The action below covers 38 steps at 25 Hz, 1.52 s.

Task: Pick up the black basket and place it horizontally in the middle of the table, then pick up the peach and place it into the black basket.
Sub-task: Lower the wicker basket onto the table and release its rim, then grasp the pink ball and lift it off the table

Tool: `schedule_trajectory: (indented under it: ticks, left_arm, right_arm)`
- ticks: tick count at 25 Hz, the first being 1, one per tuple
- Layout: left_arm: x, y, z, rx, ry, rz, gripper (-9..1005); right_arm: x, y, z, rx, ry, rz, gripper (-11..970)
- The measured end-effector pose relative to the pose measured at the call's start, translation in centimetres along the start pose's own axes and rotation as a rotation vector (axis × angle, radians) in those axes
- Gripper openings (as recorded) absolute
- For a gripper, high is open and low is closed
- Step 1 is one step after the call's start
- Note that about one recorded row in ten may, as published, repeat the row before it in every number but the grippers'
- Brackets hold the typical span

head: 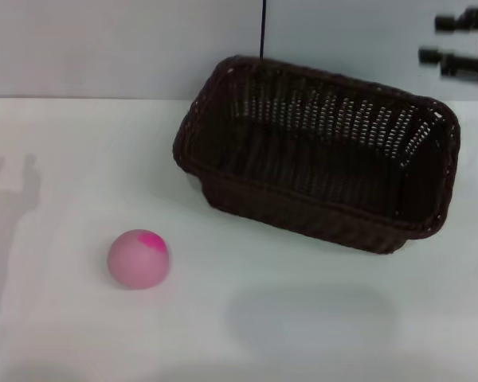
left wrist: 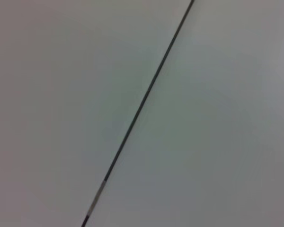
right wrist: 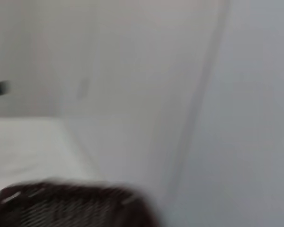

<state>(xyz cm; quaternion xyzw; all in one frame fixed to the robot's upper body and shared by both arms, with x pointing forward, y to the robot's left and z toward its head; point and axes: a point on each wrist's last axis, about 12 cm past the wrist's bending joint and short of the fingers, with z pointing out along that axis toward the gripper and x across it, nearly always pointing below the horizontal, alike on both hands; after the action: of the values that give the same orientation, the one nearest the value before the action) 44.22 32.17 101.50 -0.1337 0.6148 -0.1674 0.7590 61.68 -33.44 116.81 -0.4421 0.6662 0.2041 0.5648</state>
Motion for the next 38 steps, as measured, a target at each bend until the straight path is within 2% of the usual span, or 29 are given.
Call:
schedule_trajectory:
  ticks: [3, 5, 7, 10, 11, 12, 17, 20, 25, 29, 38]
  left_arm:
    - [0.1, -0.2, 0.1, 0.018, 0.012, 0.007, 481]
    - [0.2, -0.3, 0.3, 0.033, 0.026, 0.012, 478]
    - [0.3, -0.3, 0.3, 0.049, 0.039, 0.021, 474]
    - [0.3, -0.3, 0.2, 0.119, 0.085, 0.041, 468]
    - [0.2, -0.2, 0.3, 0.193, 0.127, 0.048, 466]
    - [0.2, -0.2, 0.3, 0.193, 0.127, 0.048, 464]
    - [-0.5, 0.1, 1.0, 0.466, 0.344, 0.066, 455]
    - [-0.6, -0.1, 1.2, 0.606, 0.477, 0.091, 449]
    - [-0.8, -0.2, 0.9, 0.72, 0.582, 0.105, 440]
    - [-0.5, -0.2, 0.6, 0.764, 0.649, 0.13, 432]
    - [0.5, -0.1, 0.5, 0.762, 0.735, 0.178, 416]
  right_arm:
    - [0.0, -0.8, -0.7, 0.107, -0.072, 0.007, 534]
    - [0.3, -1.2, -1.8, 0.207, -0.165, 0.05, 534]
    - [1.2, -0.9, -2.7, 0.276, -0.235, 0.113, 535]
    - [3.2, 0.4, -3.8, 0.373, -0.304, 0.218, 535]
    - [4.8, 1.9, -4.6, 0.445, -0.344, 0.286, 535]
    - [4.8, 1.9, -4.6, 0.445, -0.344, 0.286, 535]
    - [8.3, 5.6, -6.6, 0.584, -0.405, 0.433, 535]
    - [9.8, 7.0, -7.3, 0.62, -0.406, 0.499, 534]
    - [10.8, 8.1, -7.5, 0.639, -0.401, 0.552, 534]
    - [10.9, 8.2, -6.9, 0.636, -0.405, 0.566, 534]
    - [10.7, 8.0, -5.6, 0.63, -0.412, 0.575, 535]
